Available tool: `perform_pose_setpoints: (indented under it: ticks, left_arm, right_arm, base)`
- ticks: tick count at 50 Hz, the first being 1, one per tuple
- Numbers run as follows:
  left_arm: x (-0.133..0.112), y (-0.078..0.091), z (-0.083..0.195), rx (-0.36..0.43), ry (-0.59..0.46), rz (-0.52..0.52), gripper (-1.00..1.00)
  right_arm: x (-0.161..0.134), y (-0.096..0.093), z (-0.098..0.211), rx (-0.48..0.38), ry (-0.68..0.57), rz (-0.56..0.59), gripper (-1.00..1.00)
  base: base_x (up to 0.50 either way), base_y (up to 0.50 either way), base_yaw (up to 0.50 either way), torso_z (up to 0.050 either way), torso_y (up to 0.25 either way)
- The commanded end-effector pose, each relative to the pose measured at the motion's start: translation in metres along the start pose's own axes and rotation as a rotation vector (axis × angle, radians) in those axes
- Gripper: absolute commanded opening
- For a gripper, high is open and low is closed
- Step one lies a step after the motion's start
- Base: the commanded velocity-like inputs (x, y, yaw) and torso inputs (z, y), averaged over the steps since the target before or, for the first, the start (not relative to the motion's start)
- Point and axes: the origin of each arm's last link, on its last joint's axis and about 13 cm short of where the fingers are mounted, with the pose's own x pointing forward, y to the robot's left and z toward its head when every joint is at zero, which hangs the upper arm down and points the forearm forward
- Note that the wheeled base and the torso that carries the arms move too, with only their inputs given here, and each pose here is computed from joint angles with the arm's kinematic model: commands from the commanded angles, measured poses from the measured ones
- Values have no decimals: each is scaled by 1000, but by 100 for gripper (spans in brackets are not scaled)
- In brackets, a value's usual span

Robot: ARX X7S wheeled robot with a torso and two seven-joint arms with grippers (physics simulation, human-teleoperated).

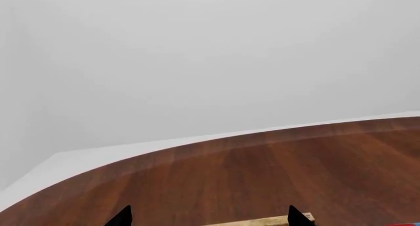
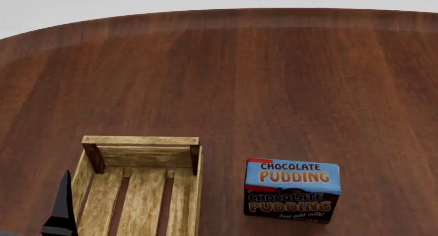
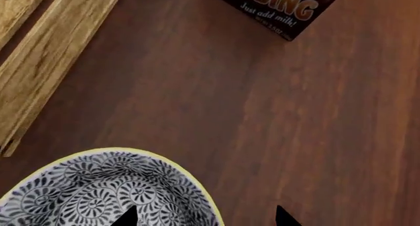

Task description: Stack the left bowl on the right bowl and place them in the tray.

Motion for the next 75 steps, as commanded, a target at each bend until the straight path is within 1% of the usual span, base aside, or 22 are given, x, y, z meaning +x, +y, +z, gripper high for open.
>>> perform_pose_setpoints:
  ticks: [1, 11, 22, 24, 33, 47, 75]
  left_arm:
    - [1, -1, 2, 3, -3, -2, 100]
    - [3, -2, 4, 6, -6, -3, 100]
    - [2, -2, 3, 8, -6, -4, 100]
    - [2, -2, 3, 9, -4, -2, 100]
    - [0, -4, -3, 9, 8, -9, 100]
    - [1, -2, 0, 11, 2, 0, 100]
    - [0, -2, 1, 13, 1, 3, 100]
  right_arm:
    - [9, -7, -3, 17, 34, 6, 100]
    - [21, -11, -7, 33, 57, 20, 100]
    - [33, -10, -11, 41, 72, 49, 100]
    - [35, -11, -11, 53, 67, 57, 100]
    - [41, -11, -12, 34, 76, 72, 100]
    - [51, -8, -13, 9, 116, 128, 100]
    - [63, -15, -14, 21, 154, 142, 100]
  base:
    - [0, 0, 0, 0, 0]
    - [0, 0, 0, 0, 0]
    - [0, 0, 0, 0, 0]
    - [0, 0, 0, 0, 0]
    - [0, 0, 0, 0, 0]
    - [0, 0, 0, 0, 0]
    - [0, 0, 0, 0, 0]
